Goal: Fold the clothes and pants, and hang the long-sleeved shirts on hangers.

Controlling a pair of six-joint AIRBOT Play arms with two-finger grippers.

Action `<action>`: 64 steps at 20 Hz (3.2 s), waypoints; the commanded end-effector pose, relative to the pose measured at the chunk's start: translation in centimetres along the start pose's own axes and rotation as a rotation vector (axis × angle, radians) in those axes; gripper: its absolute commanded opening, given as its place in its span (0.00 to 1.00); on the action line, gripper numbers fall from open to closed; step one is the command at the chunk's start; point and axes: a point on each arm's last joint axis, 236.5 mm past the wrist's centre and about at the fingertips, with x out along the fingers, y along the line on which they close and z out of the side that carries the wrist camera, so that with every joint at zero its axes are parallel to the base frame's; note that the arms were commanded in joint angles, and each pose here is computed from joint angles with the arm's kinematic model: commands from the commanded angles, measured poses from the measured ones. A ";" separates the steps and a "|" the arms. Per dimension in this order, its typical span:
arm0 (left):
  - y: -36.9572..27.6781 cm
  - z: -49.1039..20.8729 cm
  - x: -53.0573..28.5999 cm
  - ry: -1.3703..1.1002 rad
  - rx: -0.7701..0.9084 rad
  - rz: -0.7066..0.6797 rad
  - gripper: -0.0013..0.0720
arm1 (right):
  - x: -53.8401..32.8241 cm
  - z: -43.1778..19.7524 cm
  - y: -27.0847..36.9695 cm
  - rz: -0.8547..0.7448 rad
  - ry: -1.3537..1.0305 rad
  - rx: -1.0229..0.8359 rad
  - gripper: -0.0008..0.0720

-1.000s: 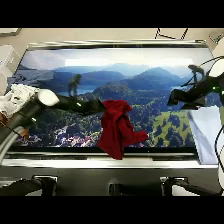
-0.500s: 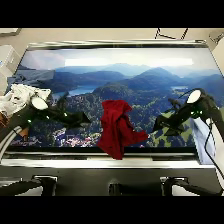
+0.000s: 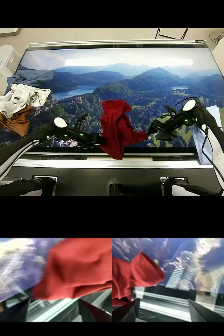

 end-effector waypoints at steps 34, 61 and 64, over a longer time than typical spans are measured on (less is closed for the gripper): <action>-27.9 -3.6 -51.7 -1.557 0.753 -0.122 0.05 | -44.1 -3.7 18.2 -0.177 -1.498 -0.499 0.06; 0.9 16.1 -18.1 -0.424 -0.003 0.101 0.99 | -9.9 14.4 8.7 -0.197 -0.561 -0.189 0.07; 7.1 7.8 -18.6 -0.090 -0.056 0.244 0.99 | -10.0 12.4 5.9 -0.329 -0.471 -0.232 0.07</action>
